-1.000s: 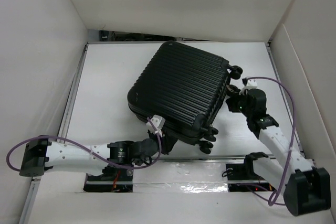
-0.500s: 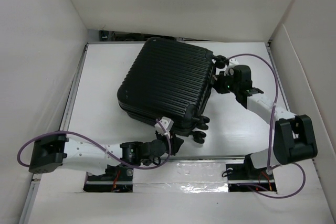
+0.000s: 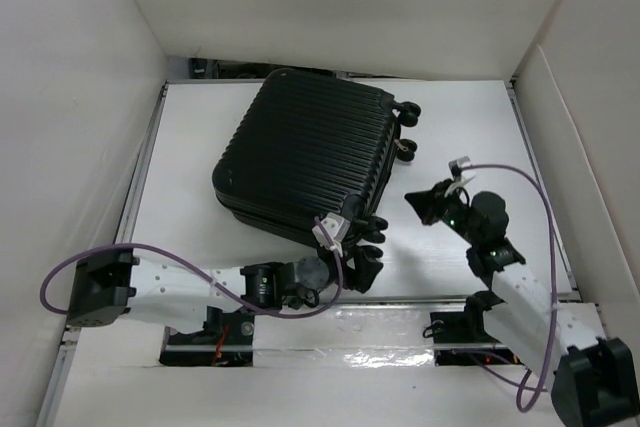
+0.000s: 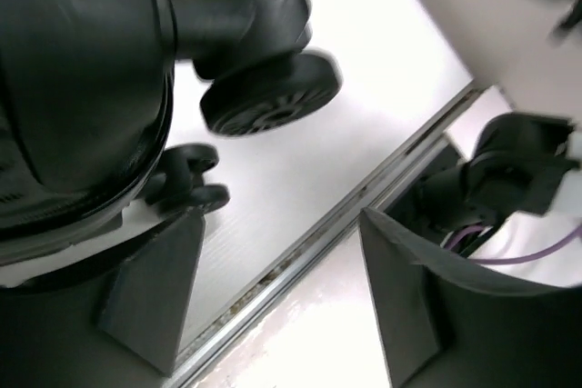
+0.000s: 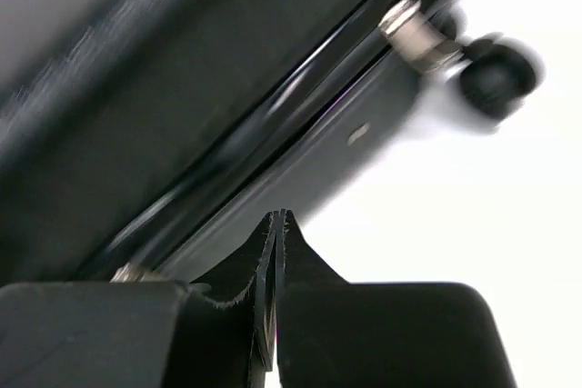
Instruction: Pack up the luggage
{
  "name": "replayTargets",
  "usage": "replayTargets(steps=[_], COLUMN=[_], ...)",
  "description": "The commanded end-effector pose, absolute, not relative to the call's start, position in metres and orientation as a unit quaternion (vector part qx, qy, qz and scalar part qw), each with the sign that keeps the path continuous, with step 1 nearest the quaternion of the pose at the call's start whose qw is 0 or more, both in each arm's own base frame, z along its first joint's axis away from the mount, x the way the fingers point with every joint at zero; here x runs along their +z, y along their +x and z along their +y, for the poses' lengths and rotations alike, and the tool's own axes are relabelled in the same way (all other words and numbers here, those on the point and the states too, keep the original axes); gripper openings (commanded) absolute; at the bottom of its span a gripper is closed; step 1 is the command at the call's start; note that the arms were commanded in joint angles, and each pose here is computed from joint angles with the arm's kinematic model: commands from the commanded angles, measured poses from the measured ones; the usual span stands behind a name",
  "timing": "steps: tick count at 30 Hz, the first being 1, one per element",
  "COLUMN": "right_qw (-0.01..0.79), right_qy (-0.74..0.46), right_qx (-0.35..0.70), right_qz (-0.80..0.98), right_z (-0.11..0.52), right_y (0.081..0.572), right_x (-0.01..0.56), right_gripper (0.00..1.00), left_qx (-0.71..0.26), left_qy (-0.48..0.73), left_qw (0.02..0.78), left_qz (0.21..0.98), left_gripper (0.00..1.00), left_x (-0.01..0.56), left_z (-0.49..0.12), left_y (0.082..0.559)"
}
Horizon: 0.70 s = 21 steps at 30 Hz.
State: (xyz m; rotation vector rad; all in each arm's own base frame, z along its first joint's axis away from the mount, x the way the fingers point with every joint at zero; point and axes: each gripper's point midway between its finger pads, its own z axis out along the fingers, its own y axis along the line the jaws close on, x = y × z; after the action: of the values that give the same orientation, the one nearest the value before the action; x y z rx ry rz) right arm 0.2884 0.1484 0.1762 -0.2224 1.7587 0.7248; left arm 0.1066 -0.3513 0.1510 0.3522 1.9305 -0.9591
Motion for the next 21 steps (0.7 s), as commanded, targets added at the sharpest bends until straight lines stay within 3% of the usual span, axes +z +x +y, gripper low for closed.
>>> replayTargets(steps=[1,2,4,5,8,21], right_qw=[0.609,0.608,0.608,0.609,0.608,0.557], right_qy=[-0.118,-0.131,-0.152,-0.16,-0.196,-0.303], right_qx=[0.355,0.362,0.364,0.364,0.378,0.43], right_qz=[0.7,0.694,0.688,0.686,0.67,0.643], right_z=[0.163,0.168,0.171,0.173,0.185,0.221], right_y=[0.256,0.247,0.233,0.23,0.222,0.239], right_x=[0.19,0.188,0.179,0.176,0.177,0.164], right_gripper=[0.0,0.0,0.06,0.22,0.47,0.53], left_qx=[-0.436,-0.438,-0.432,-0.428,-0.42,-0.374], left_qy=[0.106,0.091,0.077,0.072,0.063,0.054], left_qw=[0.481,0.488,0.49,0.493,0.492,0.456], left_qz=[0.753,0.75,0.753,0.754,0.76,0.806], left_gripper=[0.7,0.76,0.78,0.78,0.8,0.78], left_x=[0.209,0.218,0.227,0.229,0.233,0.212], left_z=[-0.356,-0.352,-0.349,-0.348,-0.35,-0.369], left_y=[0.111,0.114,0.117,0.119,0.124,0.126])
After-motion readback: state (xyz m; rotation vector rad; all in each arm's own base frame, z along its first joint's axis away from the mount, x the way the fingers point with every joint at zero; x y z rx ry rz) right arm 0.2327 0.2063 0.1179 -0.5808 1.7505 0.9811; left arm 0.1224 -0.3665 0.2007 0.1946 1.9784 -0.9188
